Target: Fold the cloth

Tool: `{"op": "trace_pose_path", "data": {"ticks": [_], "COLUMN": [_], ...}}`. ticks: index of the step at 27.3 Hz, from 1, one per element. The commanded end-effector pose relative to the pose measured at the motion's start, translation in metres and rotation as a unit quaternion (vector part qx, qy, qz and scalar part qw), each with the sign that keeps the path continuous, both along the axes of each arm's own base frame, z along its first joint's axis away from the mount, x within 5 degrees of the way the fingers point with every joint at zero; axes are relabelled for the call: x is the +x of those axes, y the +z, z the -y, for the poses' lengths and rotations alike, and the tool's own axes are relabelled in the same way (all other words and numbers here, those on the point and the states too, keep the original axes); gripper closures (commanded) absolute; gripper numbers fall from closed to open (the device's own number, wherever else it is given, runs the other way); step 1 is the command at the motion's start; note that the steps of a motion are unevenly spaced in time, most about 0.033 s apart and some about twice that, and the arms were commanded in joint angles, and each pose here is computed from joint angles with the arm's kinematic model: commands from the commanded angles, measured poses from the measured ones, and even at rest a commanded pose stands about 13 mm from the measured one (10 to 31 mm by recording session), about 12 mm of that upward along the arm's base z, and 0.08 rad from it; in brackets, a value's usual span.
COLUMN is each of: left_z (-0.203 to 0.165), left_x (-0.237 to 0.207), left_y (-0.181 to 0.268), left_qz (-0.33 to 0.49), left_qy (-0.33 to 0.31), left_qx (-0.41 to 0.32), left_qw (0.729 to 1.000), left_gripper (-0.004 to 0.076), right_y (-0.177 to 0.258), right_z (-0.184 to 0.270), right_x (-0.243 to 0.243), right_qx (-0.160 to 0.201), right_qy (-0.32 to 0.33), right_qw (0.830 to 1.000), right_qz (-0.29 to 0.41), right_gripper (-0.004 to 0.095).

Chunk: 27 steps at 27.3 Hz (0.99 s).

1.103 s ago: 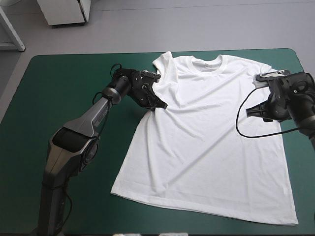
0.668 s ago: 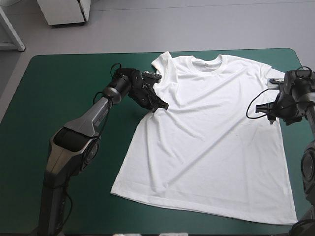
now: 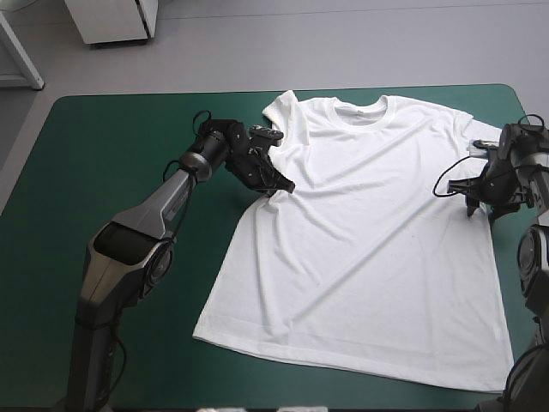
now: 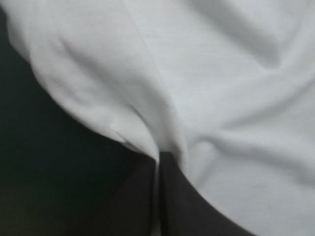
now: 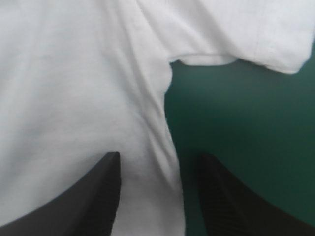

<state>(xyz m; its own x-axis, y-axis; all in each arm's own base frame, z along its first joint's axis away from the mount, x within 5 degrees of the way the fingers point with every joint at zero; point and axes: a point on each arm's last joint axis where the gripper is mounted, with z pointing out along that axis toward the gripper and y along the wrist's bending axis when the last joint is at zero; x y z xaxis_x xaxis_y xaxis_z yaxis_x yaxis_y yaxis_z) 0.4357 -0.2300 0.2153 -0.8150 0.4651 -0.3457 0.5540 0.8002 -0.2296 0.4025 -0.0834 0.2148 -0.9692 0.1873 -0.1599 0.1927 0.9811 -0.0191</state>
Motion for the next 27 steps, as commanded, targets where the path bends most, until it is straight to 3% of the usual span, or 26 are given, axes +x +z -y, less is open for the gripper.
{"op": "trace_pose_path", "data": {"ticks": [1,5,11,18,22,27], "left_z": [0.005,0.002,-0.017,-0.059,-0.081,-0.101], "left_x": [-0.008,-0.007,0.001,-0.017,-0.043,-0.088], "left_y": [0.03,0.029,0.045,0.123,0.177,0.24], "left_qz": [0.019,0.029,0.052,0.132,0.193,0.269], "left_qy": [-0.009,-0.012,0.006,0.034,0.046,0.059], "left_qx": [-0.023,-0.004,0.002,0.016,0.024,0.015], "left_qw": [1.0,0.999,0.999,0.991,0.98,0.961], "left_gripper": [0.0733,0.0733,0.0733,0.0733,0.0733,0.0733], "right_y": [0.004,-0.018,0.007,0.076,0.131,0.202], "right_z": [-0.006,-0.014,-0.016,-0.027,-0.035,-0.049], "right_x": [0.001,0.003,0.004,-0.007,-0.025,-0.056], "right_qx": [0.035,0.092,0.092,0.119,0.124,0.136], "right_qy": [0.018,0.026,0.031,0.05,0.064,0.087], "right_qw": [0.999,0.994,0.995,0.988,0.976,0.948], "right_qz": [-0.007,-0.044,-0.008,0.09,0.168,0.273], "right_gripper": [0.0598,0.0926,0.0921,0.0921,0.0921,0.0921]}}
